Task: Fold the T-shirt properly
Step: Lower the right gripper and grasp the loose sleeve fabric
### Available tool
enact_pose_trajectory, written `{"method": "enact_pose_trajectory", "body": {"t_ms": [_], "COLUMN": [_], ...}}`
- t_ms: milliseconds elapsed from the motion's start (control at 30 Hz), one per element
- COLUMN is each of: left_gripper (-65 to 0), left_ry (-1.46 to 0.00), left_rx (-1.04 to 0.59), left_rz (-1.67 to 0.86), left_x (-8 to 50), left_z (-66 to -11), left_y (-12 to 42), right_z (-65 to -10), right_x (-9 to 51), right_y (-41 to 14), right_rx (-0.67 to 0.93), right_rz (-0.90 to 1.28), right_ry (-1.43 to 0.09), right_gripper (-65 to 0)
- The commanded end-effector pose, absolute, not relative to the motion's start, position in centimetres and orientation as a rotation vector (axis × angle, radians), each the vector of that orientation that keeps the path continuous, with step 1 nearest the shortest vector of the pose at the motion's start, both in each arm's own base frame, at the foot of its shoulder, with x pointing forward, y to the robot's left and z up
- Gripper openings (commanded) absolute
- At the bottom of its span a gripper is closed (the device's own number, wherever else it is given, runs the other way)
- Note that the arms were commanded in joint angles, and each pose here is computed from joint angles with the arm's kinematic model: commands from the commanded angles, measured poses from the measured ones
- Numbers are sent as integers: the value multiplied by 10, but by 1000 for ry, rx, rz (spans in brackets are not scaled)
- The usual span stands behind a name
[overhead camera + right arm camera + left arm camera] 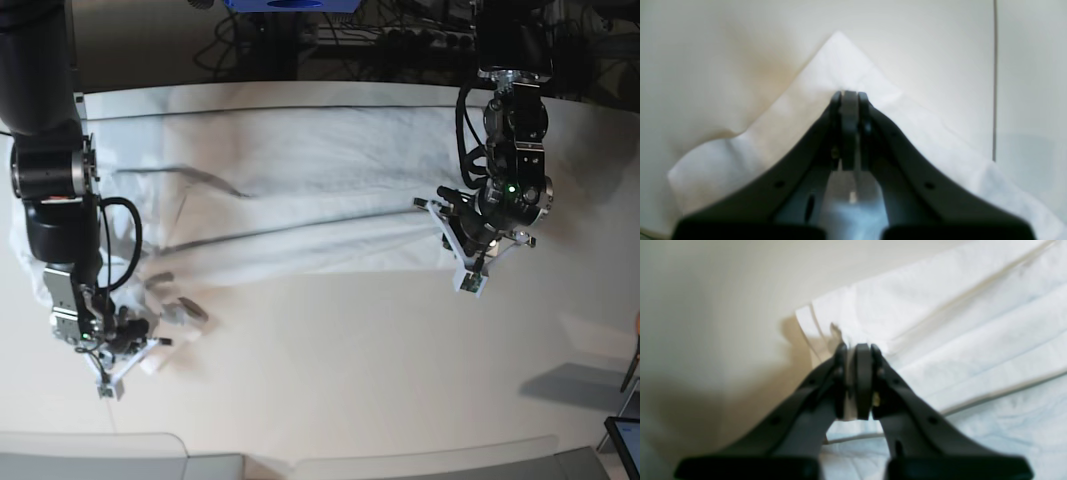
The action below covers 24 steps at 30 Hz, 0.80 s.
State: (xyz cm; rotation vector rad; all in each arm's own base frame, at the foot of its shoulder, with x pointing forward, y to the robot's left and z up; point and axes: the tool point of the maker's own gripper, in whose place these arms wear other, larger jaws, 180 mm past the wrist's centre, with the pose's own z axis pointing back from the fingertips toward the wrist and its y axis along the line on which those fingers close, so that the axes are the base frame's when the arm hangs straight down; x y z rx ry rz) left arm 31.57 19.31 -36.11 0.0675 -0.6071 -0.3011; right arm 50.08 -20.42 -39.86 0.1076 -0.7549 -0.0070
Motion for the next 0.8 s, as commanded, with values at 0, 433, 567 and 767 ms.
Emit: {"method": "enact_pose_trajectory", "body": {"t_ms": [0, 433, 567, 767], "left_gripper": [-650, -650, -650, -650], "left_ry": [-647, -649, -648, -662], "left_rx": [88, 85, 88, 90], "left_rz": [-304, -303, -303, -307], "left_x": [325, 325, 325, 326], "left_z": [-347, -347, -347, -343], "left_y": [198, 197, 198, 197], "right_z": [-364, -373, -390, -407], "right_x": [525, 518, 506, 494], "right_y": [-205, -191, -182, -167], "right_rx": [111, 120, 134, 156], "right_rz": [-1, 31, 33, 39], "right_ry": [-844, -812, -781, -748], "right_gripper": [-573, -148, -149, -193]}}
